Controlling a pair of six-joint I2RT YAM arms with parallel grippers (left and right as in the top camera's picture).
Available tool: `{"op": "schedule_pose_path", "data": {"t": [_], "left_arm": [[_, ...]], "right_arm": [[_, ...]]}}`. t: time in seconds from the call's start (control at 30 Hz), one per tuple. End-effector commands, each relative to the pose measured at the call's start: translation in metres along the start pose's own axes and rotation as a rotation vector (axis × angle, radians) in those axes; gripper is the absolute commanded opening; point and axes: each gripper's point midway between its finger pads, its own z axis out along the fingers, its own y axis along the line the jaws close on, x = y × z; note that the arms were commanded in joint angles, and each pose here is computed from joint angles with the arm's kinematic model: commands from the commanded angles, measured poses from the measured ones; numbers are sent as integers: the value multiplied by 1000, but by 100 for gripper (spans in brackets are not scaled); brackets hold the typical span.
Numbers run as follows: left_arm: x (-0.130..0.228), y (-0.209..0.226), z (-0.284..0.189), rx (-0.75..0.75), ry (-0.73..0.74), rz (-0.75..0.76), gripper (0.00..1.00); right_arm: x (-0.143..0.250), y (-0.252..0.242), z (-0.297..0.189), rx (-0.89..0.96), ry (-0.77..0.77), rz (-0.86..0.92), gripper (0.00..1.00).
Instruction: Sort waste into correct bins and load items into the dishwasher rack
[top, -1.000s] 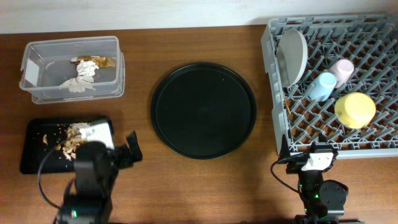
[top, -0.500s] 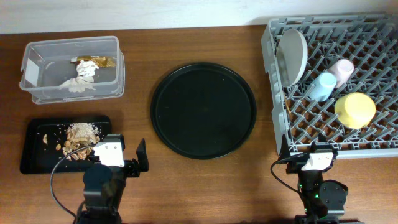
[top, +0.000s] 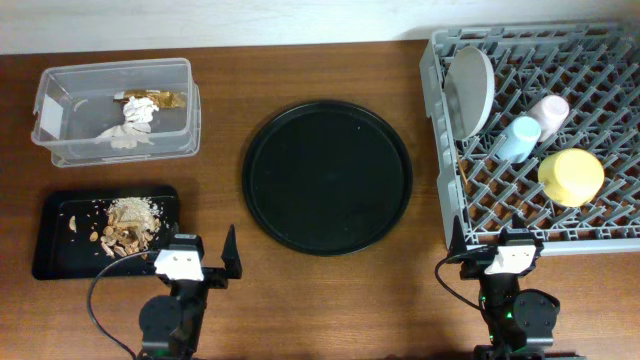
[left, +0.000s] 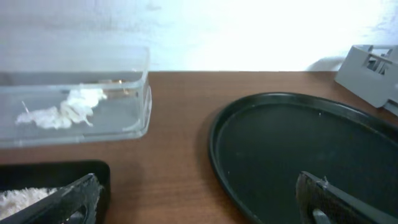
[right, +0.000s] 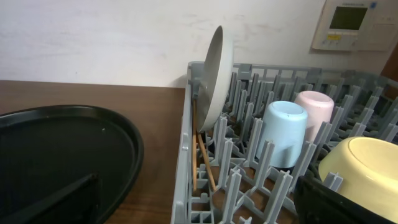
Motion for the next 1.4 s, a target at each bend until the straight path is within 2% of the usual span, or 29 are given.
{"op": "schedule_pose_path", "data": {"t": [0.0, 0.2, 0.3, 0.7, 1.37], "left_arm": [[2, -2, -3, 12, -23, 78, 99], [-12, -1, -10, 1, -87, 78, 99], [-5, 8, -10, -46, -57, 76, 99], [-5, 15, -10, -77, -56, 85, 99], [-5, 16, -10, -78, -57, 103, 100]], "right_arm": [[2, -1, 0, 2, 1, 8, 98], [2, -1, 0, 2, 1, 8, 98], [2, -1, 0, 2, 1, 8, 98], [3, -1, 0, 2, 4, 8, 98], [3, -1, 0, 2, 4, 8, 98]]}}
